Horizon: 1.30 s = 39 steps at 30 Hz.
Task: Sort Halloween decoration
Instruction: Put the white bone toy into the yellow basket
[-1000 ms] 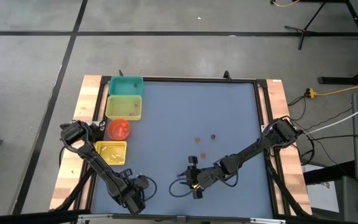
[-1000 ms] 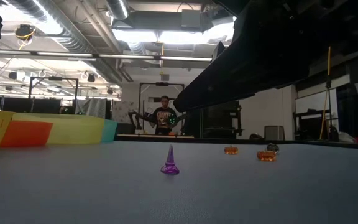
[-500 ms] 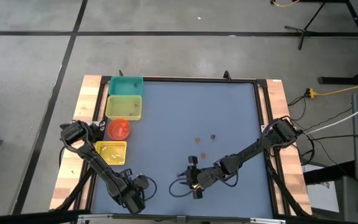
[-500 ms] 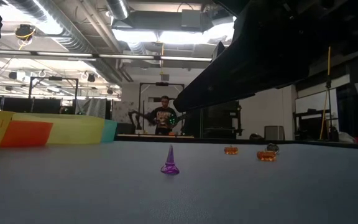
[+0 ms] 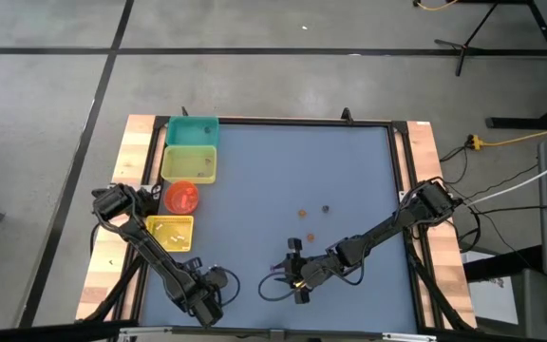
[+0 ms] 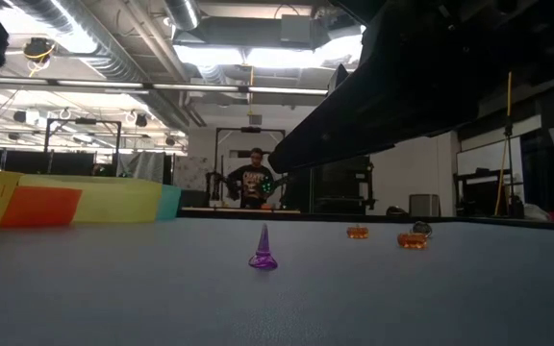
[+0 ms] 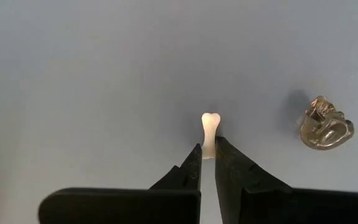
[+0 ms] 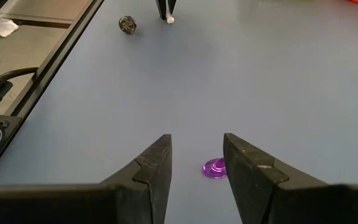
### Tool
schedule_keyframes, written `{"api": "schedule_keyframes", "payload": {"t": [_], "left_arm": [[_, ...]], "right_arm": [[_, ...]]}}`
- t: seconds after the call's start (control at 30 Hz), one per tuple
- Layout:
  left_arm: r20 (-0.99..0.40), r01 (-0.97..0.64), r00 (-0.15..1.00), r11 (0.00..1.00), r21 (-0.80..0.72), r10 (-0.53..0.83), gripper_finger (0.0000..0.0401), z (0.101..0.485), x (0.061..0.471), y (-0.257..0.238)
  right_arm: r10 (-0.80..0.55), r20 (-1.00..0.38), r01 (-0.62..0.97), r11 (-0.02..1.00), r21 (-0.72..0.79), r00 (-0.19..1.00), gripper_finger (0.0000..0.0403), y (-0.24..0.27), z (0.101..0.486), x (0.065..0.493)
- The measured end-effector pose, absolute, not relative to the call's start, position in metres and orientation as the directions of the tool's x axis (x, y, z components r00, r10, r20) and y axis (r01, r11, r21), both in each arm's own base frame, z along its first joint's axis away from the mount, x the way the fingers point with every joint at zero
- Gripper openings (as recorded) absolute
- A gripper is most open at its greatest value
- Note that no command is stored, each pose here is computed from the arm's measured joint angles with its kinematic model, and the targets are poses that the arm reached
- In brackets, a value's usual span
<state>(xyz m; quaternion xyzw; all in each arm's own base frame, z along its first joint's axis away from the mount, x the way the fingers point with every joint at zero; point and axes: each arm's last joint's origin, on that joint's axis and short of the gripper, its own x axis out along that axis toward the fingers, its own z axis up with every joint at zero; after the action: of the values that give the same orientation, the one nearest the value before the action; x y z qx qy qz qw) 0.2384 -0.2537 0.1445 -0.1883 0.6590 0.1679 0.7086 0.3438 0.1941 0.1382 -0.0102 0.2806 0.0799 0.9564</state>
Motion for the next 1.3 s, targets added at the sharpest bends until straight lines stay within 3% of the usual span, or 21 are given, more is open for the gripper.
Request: {"api": "schedule_keyframes", "payload": {"t": [0.67, 0.87, 1.07, 1.3], "left_arm": [[-0.996, -0.500, 0.081, 0.863, -0.066, -0.030, 0.0009, 0.175, 0.266, -0.245], [-0.999, -0.486, -0.002, 0.873, 0.048, 0.054, 0.0009, 0.205, 0.270, -0.235], [-0.967, -0.459, -0.146, 0.851, 0.253, 0.209, 0.0009, 0.231, 0.261, -0.219], [-0.918, -0.388, -0.241, 0.836, 0.389, 0.315, 0.0009, 0.220, 0.250, -0.207]], "right_arm": [[0.148, -0.538, -0.159, 0.987, 0.025, 0.830, 0.0144, 0.194, 0.138, 0.344], [0.147, -0.538, -0.159, 0.987, 0.025, 0.830, 0.0144, 0.194, 0.138, 0.344], [0.147, -0.538, -0.159, 0.987, 0.025, 0.830, 0.0144, 0.194, 0.138, 0.344], [0.147, -0.538, -0.158, 0.987, 0.025, 0.830, 0.0144, 0.194, 0.138, 0.344]]}}
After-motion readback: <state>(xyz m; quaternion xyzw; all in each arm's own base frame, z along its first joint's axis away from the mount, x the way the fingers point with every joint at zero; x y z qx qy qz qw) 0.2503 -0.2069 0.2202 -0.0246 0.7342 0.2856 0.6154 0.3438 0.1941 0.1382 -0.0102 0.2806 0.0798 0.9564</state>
